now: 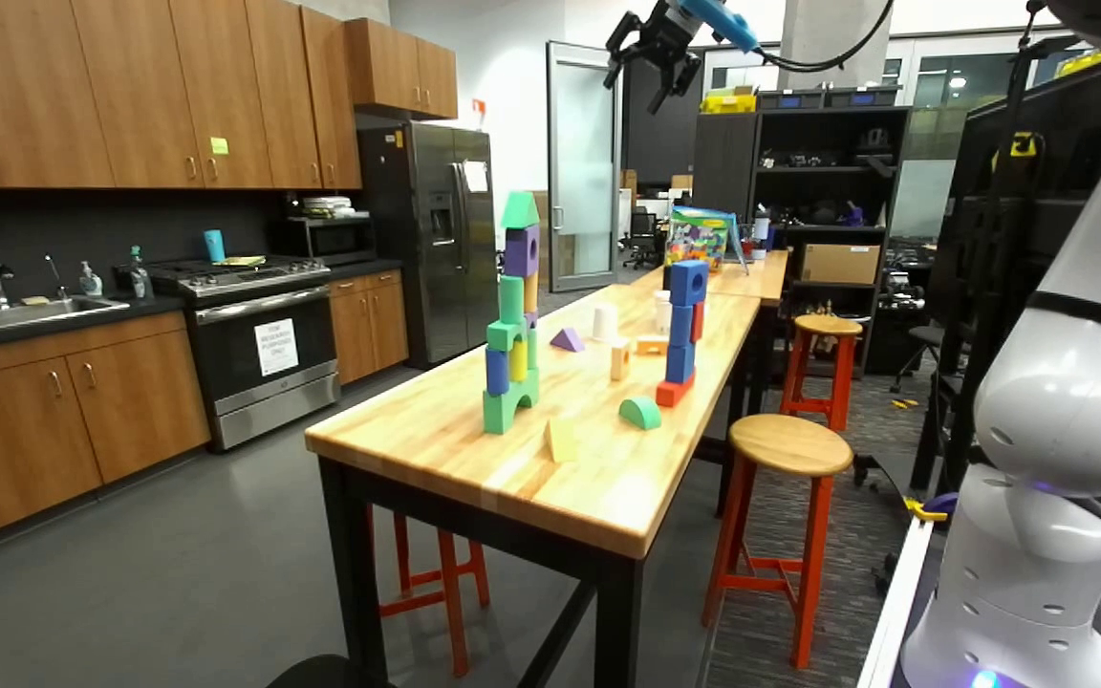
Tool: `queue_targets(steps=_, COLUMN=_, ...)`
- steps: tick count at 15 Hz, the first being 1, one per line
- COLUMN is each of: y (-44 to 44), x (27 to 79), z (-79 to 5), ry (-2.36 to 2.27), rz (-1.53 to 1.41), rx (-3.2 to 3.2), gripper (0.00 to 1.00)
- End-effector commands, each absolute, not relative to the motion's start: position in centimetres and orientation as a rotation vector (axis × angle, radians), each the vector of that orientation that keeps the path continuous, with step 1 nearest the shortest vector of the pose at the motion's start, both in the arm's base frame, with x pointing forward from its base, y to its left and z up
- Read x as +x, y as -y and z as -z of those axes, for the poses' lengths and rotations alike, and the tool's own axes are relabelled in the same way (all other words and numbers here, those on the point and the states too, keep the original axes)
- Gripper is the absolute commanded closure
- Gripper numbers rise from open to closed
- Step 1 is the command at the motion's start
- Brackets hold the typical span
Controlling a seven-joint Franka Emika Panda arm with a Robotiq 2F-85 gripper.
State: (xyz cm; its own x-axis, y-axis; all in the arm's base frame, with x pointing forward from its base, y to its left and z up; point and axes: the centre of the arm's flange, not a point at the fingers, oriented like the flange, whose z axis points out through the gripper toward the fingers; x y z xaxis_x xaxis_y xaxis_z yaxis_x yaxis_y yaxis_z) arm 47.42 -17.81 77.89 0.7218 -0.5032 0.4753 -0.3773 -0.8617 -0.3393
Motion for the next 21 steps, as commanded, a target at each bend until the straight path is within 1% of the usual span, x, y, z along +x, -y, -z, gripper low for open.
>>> queue_targets(steps=1, y=21.2, x=50.6, z=-80.9, ry=-0.824, rz=0.874, rx=-2.667, gripper=0.0)
queue_targets(steps=6, y=27.3, x=51.9, z=-81.5, ry=-0.981, rz=0.888, rx=-2.585, gripper=0.0)
queue_targets(steps=12, y=34.2, x=53.5, z=-79.5, ry=-1.151, rz=0.864, rx=-2.438, gripper=0.0)
queue_targets(steps=14, y=35.1, x=53.6, z=-78.4, ry=-1.179, rz=0.848, rx=-2.431, gripper=0.0)
queue_targets(steps=15, y=33.7, x=52.0, z=-77.1, ry=-1.146, rz=0.864, rx=-2.456, gripper=0.0)
queue_targets(steps=21, y=34.0, x=52.4, z=-76.7, ry=-1.149, rz=0.86, rx=-2.459, gripper=0.0)
